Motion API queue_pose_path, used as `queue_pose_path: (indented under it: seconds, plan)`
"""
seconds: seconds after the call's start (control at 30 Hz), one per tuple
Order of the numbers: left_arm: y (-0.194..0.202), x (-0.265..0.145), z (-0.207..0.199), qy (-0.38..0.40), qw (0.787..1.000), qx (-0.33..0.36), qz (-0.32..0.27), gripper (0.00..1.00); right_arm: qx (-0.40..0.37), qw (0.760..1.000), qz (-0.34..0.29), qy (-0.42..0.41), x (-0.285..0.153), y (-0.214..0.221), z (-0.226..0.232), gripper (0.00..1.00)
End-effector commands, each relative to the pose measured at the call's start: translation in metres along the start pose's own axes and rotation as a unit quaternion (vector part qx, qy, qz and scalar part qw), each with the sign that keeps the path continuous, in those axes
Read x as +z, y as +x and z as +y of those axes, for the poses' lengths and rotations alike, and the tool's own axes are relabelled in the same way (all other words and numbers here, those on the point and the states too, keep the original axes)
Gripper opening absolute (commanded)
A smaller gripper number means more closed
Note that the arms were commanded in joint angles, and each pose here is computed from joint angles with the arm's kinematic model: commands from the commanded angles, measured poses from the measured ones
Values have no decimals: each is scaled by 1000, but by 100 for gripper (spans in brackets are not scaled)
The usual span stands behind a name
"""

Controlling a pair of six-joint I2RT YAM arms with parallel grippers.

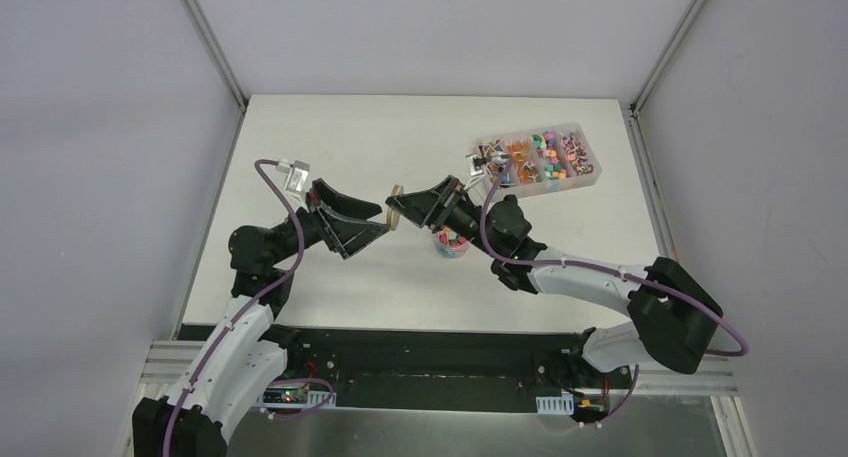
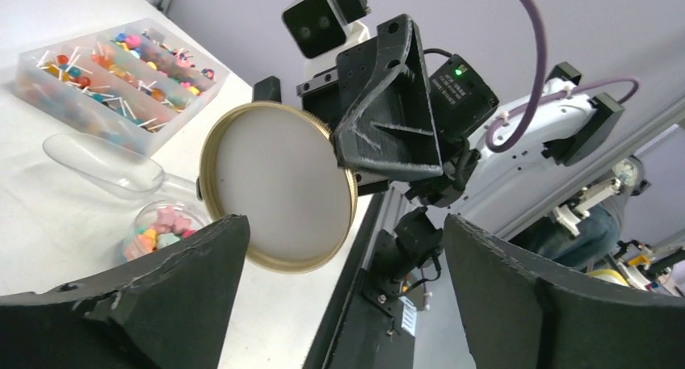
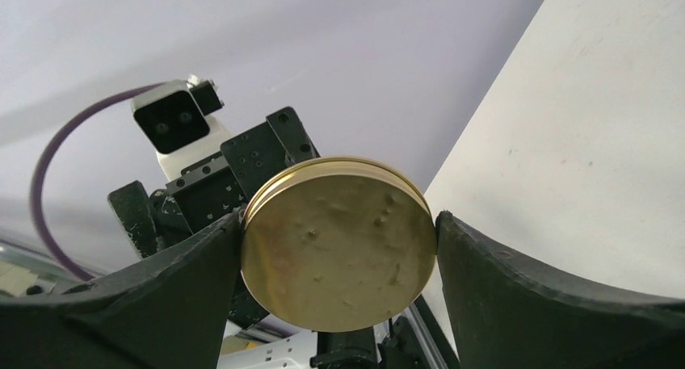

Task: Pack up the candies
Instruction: Pick up the bottle lid at the center of the board, then close the bottle lid on the packing bottle.

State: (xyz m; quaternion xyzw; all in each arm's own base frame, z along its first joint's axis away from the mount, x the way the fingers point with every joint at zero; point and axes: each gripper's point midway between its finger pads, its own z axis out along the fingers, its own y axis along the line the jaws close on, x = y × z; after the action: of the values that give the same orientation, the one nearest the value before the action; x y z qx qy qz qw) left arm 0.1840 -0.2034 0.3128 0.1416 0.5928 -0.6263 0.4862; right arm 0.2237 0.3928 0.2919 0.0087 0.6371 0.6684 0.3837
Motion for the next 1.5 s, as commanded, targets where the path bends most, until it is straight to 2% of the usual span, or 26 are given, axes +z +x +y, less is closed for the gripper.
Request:
queue_pose_path:
  seconds: [0.0,0.2,0.33,0.4,0.43,0.53,0.57,0.63,0.87,1.0,1.13,1.37,1.47]
  plan:
    - [-10,5,0,-16,999,35,0,99,-9,999,-50,1,-12,-33,9,85]
    - [-11,-2,24,-93,992,84,8,99,-64,991,-72,98,-31,-51,-27,85]
    - [-18,-13,48,-177,975,131,21,99,-141,969,-62,191,-47,-61,-55,85]
    - [-24,-19,58,-214,965,152,21,99,-149,963,-46,220,-52,-60,-62,85]
    - [-24,-24,64,-235,959,158,24,99,-184,952,-41,242,-56,-64,-69,85]
    - [-29,-41,83,-303,937,175,12,99,-187,940,-5,287,-63,-57,-81,85]
    - [-32,-48,88,-324,929,179,3,99,-228,923,9,311,-68,-61,-91,85]
    - [-39,-58,91,-354,916,187,-16,99,-255,901,39,348,-75,-61,-102,85]
    - [-53,-73,86,-392,897,201,-47,99,-313,819,144,459,-90,-63,-134,85]
    - [-55,-76,84,-401,891,207,-52,99,-329,786,181,492,-90,-65,-144,86]
    - [-54,-75,82,-401,891,209,-50,99,-340,762,211,509,-86,-64,-154,87]
    - [-55,-77,80,-404,888,216,-54,99,-332,746,267,511,-78,-48,-170,88]
    - [-56,-78,79,-404,887,217,-58,99,-328,731,292,522,-81,-41,-180,88]
